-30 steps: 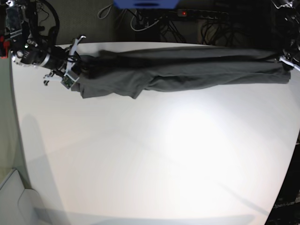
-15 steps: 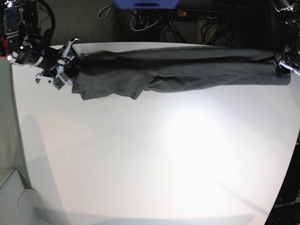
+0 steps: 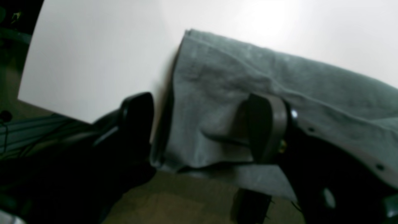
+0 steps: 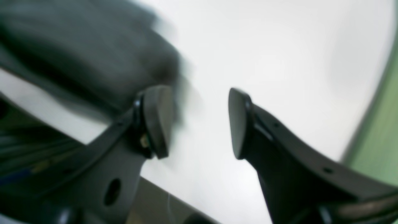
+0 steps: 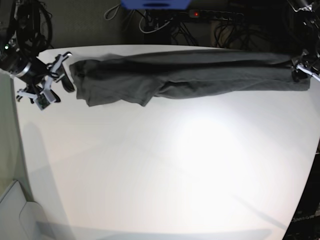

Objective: Layout the t-shirt on the table in an organized manner, then fold the t-shirt properly
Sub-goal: 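Release and regrasp the strip's end with the right gripper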

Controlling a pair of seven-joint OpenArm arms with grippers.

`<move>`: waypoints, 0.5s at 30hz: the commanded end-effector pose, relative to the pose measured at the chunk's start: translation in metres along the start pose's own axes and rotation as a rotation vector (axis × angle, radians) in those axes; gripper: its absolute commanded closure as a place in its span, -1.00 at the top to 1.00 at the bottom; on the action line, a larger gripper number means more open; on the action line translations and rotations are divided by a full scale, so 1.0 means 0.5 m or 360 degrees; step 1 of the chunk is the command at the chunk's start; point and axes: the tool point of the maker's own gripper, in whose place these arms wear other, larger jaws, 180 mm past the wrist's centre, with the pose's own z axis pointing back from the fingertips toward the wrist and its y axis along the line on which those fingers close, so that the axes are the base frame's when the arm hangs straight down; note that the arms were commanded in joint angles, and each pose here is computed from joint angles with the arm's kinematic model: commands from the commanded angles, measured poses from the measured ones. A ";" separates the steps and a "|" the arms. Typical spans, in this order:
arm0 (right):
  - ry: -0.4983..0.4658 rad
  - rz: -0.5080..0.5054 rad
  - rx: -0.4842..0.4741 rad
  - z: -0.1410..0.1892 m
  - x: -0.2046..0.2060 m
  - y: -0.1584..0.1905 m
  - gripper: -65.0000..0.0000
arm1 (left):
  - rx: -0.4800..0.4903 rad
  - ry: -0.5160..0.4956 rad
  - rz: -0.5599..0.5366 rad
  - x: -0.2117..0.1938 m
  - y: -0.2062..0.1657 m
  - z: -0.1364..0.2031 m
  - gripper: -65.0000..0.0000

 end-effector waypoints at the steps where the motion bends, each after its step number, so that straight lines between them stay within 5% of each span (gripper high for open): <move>1: -0.0055 0.0004 0.0024 -0.009 0.029 0.016 -0.06 | 0.0020 -0.0103 -0.0040 0.047 0.010 0.016 0.39; 8: -0.0065 -0.0113 0.0174 -0.071 0.072 0.098 -0.13 | 0.0025 -0.0149 -0.0079 0.069 0.004 0.027 0.39; 15: -0.0046 -0.0169 0.0327 -0.110 0.068 0.159 -0.85 | 0.0027 -0.0148 -0.0076 0.068 0.005 0.027 0.40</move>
